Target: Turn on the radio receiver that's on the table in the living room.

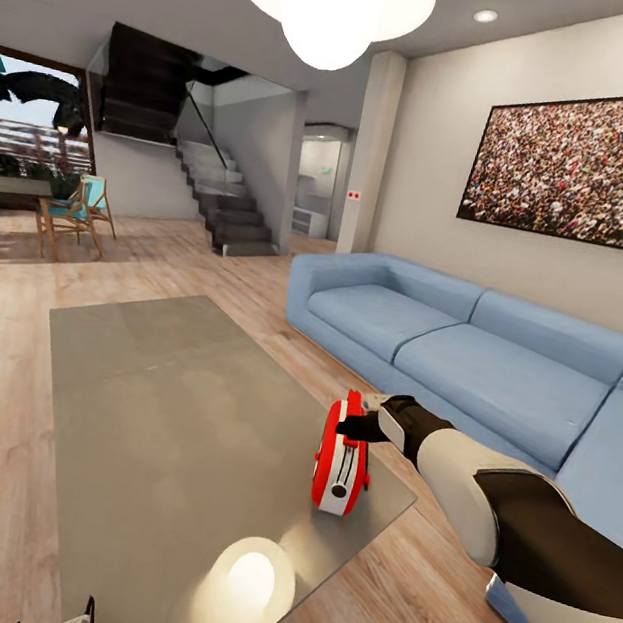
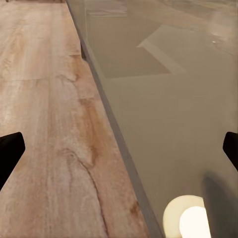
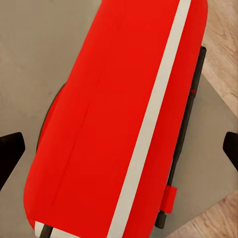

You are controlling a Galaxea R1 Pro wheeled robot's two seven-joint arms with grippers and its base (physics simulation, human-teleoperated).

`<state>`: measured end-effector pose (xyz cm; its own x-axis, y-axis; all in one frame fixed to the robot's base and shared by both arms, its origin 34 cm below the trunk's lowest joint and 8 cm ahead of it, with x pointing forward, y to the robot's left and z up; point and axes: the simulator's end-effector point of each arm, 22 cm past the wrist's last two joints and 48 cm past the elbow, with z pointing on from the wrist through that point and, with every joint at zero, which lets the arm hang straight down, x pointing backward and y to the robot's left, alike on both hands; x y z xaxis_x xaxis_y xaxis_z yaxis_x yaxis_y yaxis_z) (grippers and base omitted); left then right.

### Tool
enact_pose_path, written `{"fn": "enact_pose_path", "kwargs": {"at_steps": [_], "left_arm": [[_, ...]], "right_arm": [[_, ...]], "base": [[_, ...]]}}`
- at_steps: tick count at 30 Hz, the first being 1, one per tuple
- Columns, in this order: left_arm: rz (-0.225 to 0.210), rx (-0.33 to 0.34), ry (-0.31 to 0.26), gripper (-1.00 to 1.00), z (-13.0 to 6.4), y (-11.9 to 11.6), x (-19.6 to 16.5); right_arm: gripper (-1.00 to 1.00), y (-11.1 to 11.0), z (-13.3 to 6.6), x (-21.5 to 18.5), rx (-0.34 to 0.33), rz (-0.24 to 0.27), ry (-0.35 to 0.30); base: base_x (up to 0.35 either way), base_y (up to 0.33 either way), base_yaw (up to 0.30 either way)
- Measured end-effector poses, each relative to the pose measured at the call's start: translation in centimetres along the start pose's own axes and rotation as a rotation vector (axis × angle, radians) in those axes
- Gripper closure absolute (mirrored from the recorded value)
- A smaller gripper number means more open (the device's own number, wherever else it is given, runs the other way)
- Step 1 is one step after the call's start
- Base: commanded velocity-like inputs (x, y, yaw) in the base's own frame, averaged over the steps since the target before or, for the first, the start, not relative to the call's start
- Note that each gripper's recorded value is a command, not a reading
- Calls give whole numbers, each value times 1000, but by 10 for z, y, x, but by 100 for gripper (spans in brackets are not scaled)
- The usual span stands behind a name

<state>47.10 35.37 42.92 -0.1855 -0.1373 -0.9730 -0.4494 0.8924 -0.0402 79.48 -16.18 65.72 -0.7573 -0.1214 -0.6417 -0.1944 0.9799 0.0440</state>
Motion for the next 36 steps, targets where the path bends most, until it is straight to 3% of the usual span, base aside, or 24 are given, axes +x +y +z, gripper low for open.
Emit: {"fn": "enact_pose_path", "kwargs": {"at_steps": [3, 7, 32, 33, 36], "left_arm": [[0, 0, 0, -100, 0, 0, 0], [-8, 4, -56, -100, 0, 0, -4], [-8, 4, -56, -100, 0, 0, -4], [-8, 4, -56, -100, 0, 0, -4], [-8, 4, -56, -100, 0, 0, -4]], "right_arm": [[-100, 0, 0, 0, 0, 0, 0], [-100, 0, 5, 7, 0, 0, 0], [-100, 0, 5, 6, 0, -1, -6], [100, 0, 5, 6, 0, -1, -6], [100, 0, 5, 6, 2, -1, -6]], "base": [[0, 0, 0], [0, 0, 0], [0, 0, 0], [0, 0, 0], [0, 0, 0]]}}
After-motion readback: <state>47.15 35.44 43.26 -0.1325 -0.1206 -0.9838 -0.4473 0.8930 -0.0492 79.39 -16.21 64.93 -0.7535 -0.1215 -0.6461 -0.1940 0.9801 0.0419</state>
